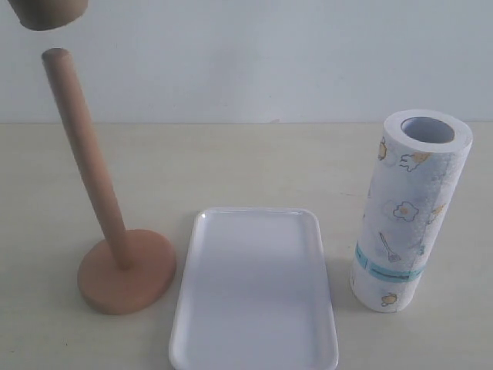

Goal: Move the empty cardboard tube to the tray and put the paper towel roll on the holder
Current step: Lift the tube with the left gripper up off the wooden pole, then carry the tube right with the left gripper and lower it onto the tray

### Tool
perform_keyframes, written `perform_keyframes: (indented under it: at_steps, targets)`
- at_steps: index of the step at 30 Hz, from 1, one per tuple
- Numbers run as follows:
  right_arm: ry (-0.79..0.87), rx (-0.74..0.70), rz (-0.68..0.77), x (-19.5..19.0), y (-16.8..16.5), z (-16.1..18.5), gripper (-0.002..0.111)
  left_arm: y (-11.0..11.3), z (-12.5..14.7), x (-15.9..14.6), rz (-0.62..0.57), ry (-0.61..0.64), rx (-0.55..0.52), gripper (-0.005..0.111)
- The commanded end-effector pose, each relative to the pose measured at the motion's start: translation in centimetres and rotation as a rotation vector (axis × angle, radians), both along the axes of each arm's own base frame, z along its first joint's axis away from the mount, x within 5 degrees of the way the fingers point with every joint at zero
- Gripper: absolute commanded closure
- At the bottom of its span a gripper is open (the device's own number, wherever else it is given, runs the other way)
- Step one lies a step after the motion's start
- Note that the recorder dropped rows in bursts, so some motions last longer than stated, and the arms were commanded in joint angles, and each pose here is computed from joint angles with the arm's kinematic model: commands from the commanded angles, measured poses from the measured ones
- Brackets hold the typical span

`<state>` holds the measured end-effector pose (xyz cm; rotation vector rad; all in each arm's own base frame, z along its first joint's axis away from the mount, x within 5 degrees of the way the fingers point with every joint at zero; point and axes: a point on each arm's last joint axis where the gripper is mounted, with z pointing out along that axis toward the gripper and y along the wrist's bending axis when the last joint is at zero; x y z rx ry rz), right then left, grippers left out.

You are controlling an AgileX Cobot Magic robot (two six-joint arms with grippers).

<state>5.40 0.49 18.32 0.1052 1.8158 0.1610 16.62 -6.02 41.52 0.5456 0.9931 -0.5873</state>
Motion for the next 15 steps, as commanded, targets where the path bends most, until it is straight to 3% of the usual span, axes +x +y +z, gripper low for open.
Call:
perform_keyframes:
  at_steps: [1,8,15]
  targets:
    - [-0.014,0.002,-0.001,0.0,0.0,0.1,0.106,-0.4,1.5,-0.4,-0.087,0.117,-0.016,0.103]
    - [-0.014,0.002,-0.001,0.0,0.0,0.1,0.106,-1.1,2.9,0.1,-0.216,0.48,-0.032,0.103]
    - [-0.011,0.002,0.0,0.0,0.0,0.1,0.106,-1.5,2.0,1.4,-0.289,0.682,-0.04,0.103]
